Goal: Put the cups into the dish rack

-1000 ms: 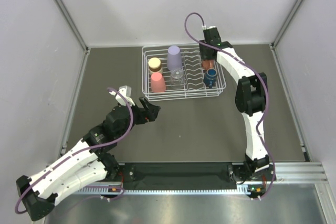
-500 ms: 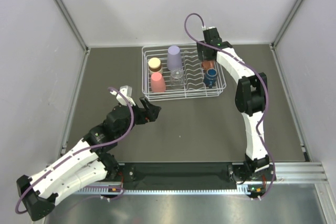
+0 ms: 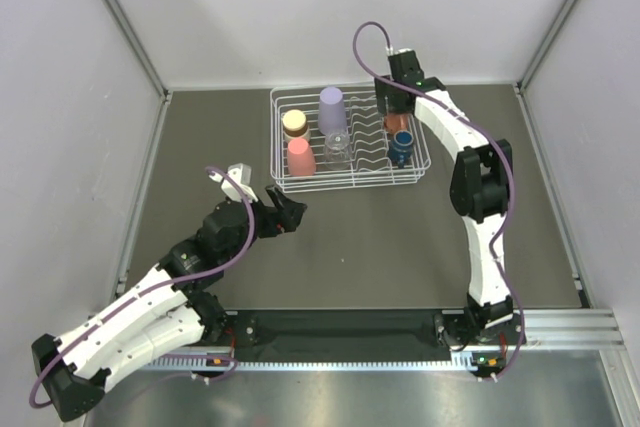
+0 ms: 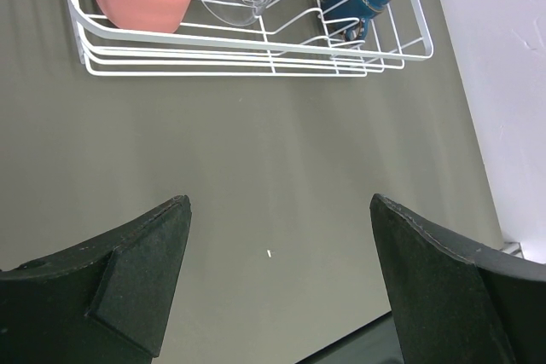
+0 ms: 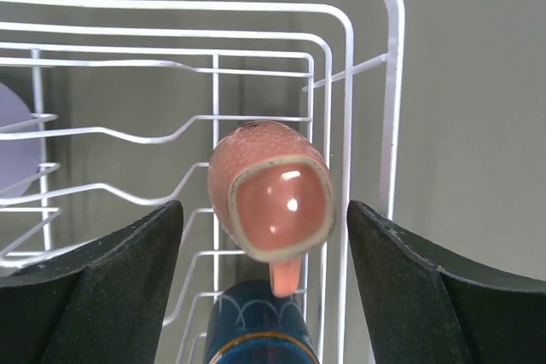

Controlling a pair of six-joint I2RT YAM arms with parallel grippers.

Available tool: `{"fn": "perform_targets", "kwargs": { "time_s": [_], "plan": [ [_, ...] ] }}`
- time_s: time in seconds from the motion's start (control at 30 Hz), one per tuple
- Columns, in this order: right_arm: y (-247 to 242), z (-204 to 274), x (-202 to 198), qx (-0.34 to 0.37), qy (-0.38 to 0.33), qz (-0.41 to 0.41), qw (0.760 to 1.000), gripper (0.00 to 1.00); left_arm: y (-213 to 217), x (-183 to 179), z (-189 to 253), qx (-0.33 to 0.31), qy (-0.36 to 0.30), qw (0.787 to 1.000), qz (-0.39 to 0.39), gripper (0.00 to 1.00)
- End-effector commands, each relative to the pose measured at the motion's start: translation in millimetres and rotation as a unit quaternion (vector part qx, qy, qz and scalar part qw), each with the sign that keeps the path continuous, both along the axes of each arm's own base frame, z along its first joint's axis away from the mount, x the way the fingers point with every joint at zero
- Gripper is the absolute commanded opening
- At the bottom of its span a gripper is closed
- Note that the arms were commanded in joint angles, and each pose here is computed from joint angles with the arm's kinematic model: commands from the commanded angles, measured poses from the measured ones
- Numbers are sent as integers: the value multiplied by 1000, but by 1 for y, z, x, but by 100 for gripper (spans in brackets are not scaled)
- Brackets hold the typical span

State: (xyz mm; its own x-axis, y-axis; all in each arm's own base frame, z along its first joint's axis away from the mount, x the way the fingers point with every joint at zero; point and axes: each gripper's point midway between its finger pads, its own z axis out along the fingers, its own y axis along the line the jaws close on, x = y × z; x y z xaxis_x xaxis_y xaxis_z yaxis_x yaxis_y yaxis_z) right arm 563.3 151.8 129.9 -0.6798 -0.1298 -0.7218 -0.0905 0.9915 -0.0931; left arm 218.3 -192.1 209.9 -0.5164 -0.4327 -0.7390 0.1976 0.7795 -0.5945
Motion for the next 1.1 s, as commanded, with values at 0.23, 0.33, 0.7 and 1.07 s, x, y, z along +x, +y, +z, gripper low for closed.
{"fn": "perform_targets", "kwargs": {
  "time_s": [0.23,0.33,0.7,1.07],
  "plan": [
    [9,100,-23,55,-78,10,995,82,6,-2,6,-18,-1,1000,13,93],
    [13,110,-42,64,-81,15,994,83,10,-4,4,-16,5,1000,18,94],
    [11,119,-150,126,-95,15,987,100,16,-23,9,-59,24,998,10,99],
    [-8,76,-248,233,-77,-24,969,100,6,-37,3,-137,50,989,-10,99]
  ]
}}
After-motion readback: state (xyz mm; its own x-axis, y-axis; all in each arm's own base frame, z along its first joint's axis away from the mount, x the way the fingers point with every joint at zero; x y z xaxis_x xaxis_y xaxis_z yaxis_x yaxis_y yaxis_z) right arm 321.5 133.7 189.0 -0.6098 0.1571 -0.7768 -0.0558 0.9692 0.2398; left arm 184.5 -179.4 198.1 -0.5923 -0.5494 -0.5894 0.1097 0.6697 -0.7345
